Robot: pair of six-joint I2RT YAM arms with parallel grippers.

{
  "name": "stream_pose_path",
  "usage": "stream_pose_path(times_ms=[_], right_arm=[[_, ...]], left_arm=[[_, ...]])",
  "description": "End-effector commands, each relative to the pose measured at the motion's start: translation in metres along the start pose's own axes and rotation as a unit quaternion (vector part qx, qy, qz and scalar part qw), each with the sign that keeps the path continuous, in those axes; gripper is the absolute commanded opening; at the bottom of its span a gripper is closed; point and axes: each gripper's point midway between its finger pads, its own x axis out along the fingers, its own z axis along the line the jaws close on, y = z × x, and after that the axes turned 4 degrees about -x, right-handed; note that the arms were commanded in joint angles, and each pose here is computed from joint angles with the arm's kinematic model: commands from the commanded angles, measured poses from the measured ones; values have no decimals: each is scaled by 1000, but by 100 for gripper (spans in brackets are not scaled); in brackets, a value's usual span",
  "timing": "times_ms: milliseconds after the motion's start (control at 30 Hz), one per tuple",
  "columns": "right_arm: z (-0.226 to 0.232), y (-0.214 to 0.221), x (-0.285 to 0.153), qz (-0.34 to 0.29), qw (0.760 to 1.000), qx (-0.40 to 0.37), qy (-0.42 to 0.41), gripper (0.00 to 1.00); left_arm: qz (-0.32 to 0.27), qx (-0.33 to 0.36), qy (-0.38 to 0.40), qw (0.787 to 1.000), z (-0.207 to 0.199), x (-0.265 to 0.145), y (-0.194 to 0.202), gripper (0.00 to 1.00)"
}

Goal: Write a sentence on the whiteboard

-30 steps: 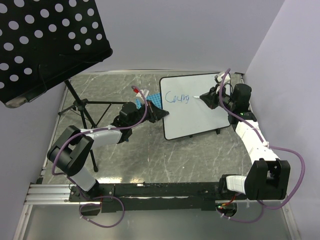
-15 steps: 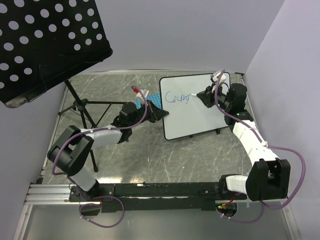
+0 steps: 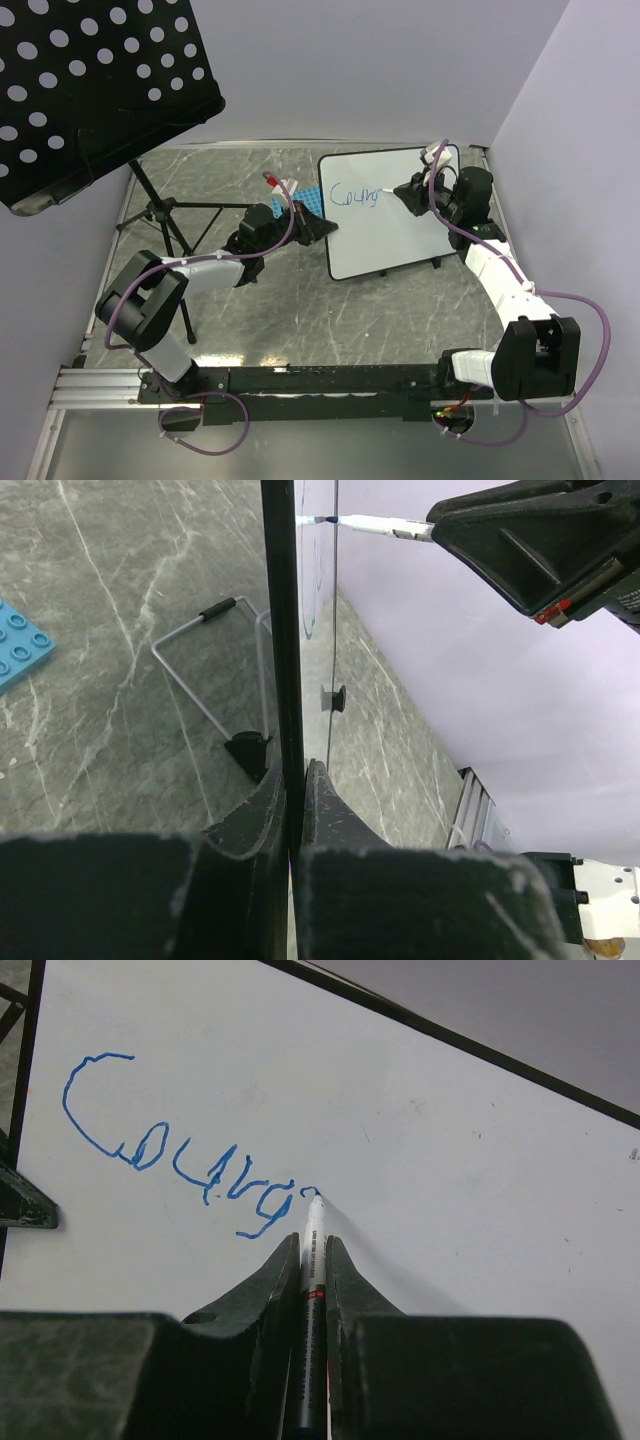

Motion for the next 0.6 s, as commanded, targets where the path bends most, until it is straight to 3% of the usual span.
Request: stream_pose_path(times_ms=[0,567], right_arm=[[1,-4,5,-9,1000,-12,-8,0],[11,5,4,28,998,-12,-49,0]], left_arm=[[-12,40,43,998,-19,3,-10,1],[-12,42,42,998,-19,5,-11,1]])
